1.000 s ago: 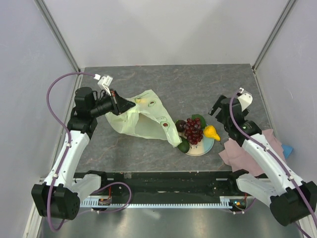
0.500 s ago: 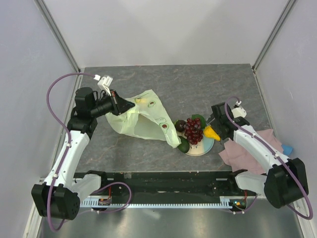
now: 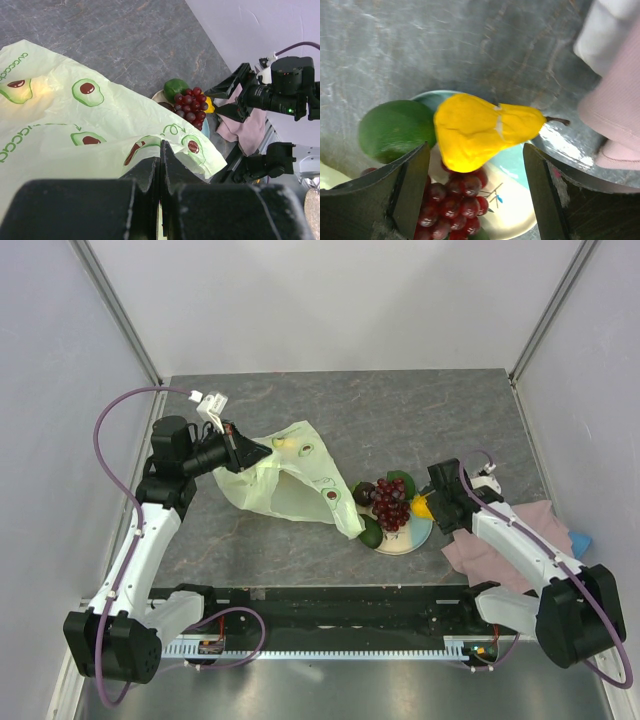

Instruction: Place the fruits into the plastic bag

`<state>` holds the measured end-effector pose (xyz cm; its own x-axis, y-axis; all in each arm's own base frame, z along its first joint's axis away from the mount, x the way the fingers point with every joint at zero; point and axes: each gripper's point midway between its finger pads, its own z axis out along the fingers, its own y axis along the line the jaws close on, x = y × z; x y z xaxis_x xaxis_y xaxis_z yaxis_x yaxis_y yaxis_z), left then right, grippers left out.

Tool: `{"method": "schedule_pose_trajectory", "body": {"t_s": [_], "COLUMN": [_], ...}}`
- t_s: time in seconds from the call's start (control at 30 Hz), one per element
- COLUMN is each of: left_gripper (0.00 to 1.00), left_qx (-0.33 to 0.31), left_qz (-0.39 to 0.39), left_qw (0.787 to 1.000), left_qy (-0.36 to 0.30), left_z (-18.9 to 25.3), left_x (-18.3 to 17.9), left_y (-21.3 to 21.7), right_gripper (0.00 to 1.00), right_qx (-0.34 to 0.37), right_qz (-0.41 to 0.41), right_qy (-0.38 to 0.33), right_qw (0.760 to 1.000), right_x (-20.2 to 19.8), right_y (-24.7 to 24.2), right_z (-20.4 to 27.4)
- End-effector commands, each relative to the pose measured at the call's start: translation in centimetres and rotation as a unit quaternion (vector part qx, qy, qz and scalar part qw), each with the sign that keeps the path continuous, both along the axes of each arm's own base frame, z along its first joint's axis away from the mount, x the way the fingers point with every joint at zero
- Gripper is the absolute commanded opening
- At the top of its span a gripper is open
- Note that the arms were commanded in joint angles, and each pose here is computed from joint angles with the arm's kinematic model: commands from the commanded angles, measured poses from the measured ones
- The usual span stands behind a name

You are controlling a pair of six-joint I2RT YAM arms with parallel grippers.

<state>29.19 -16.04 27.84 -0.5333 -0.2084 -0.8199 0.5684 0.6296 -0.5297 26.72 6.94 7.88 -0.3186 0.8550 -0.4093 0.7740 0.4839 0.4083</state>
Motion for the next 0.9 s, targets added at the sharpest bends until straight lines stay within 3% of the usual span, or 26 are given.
{"method": "schedule_pose_trajectory", "body": {"t_s": [0.0, 0.5, 0.87], "left_gripper": [0.02, 0.02, 0.02], "left_qx": [0.013, 0.012, 0.013], "left_qz": [0.004, 0.005, 0.004], "left_qw": [0.999, 0.999, 0.999], "left_qy": [-0.041, -0.036, -0.037], "left_z": [1.8, 1.6, 1.6], "left_x": [0.4, 0.4, 0.4], "left_y": [0.4, 0.4, 0.4], "right_gripper": [0.82, 0.81, 0.71], "right_qx": [0.040, 0.029, 0.023], "right_qz": [-0.038, -0.058, -0.066], "right_qy": [-0.010, -0.008, 0.009], "right_qw": [0.998, 0.998, 0.998], "right_x": [-0.5, 0.0, -0.1], "right_y": [0.3, -0.2, -0.3], "right_z": [-0.4, -1.8, -3.5]}}
